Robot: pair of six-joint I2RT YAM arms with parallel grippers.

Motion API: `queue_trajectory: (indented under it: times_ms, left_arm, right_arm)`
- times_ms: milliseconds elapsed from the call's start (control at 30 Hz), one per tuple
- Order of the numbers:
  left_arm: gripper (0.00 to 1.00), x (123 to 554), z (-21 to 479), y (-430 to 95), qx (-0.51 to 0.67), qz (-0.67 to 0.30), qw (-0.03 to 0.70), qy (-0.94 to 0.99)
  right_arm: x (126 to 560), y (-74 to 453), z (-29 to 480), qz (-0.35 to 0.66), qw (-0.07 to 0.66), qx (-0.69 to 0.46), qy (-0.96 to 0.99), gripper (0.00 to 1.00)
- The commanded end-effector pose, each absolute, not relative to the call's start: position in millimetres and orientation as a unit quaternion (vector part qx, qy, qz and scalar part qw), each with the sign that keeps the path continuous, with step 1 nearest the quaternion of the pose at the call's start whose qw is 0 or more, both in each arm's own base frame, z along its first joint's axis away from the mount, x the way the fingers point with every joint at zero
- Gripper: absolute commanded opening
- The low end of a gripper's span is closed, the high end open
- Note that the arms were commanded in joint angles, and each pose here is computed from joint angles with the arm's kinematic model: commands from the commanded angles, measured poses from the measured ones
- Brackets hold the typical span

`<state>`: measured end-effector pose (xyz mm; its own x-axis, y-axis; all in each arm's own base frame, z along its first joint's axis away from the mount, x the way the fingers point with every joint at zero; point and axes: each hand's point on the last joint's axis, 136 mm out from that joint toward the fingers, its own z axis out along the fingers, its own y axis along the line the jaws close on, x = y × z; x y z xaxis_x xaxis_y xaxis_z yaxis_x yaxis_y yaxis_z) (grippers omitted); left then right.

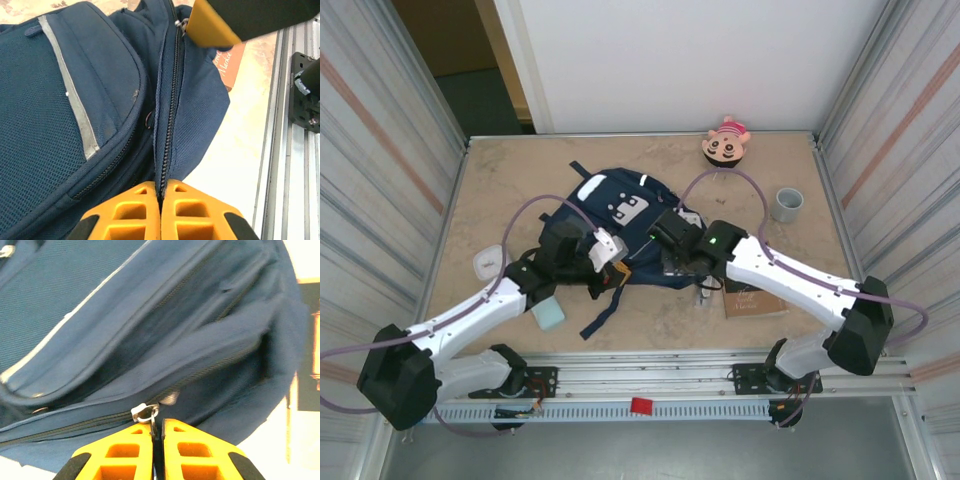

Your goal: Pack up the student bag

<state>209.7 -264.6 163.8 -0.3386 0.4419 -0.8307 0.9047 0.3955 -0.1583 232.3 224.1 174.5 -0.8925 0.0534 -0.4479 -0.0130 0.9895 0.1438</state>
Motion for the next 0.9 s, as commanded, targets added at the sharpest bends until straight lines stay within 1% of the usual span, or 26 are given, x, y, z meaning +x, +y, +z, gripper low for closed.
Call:
queue_trajectory:
  times_ms: [0,100,133,200,300,400,500,567,600,633,667,767,833,867]
  left_arm:
    - [0.00,202,167,-251,0.452,-0.306,0.360,0.757]
    - [0.00,201,175,-257,0.459,-0.321,0.372,0.740]
    - [0.02,201,178,-259,0.460,-0.327,0.375,0.735]
    - [0.27,203,188,-264,0.462,-0.338,0.386,0.723]
    - [0.53,201,196,-270,0.487,-0.328,0.403,0.702]
    - [0.65,197,198,-275,0.518,-0.310,0.405,0.686]
    - [0.75,187,184,-281,0.562,-0.293,0.379,0.675]
    - [0.78,181,172,-285,0.580,-0.285,0.361,0.672]
    - [0.78,181,164,-287,0.584,-0.273,0.356,0.677]
    - [0.75,184,158,-287,0.584,-0.260,0.355,0.682]
    - [0.67,191,152,-287,0.576,-0.242,0.359,0.693]
    - [0.43,207,145,-282,0.557,-0.208,0.367,0.715]
    - [0.20,204,145,-281,0.570,-0.210,0.371,0.702]
    - [0.08,200,148,-281,0.585,-0.217,0.377,0.685]
  right_arm:
    - [229,156,169,-0.019,0.231,0.008,0.973,0.00]
    - [228,196,176,0.106,0.237,-0.044,0.965,0.00]
    - [225,207,180,0.143,0.236,-0.054,0.960,0.00]
    - [221,223,184,0.203,0.223,-0.064,0.951,0.00]
    - [215,237,191,0.262,0.209,-0.065,0.940,0.00]
    - [212,250,199,0.319,0.185,-0.048,0.928,0.00]
    - [211,259,205,0.350,0.173,-0.033,0.920,0.00]
    - [210,263,205,0.360,0.163,-0.021,0.918,0.00]
    - [209,265,203,0.367,0.156,-0.013,0.917,0.00]
    - [207,268,204,0.376,0.150,-0.011,0.915,0.00]
    - [206,272,204,0.386,0.144,-0.006,0.911,0.00]
    - [199,287,207,0.414,0.137,-0.011,0.900,0.00]
    - [195,292,212,0.424,0.134,-0.026,0.895,0.00]
    - [194,292,213,0.427,0.134,-0.035,0.894,0.10]
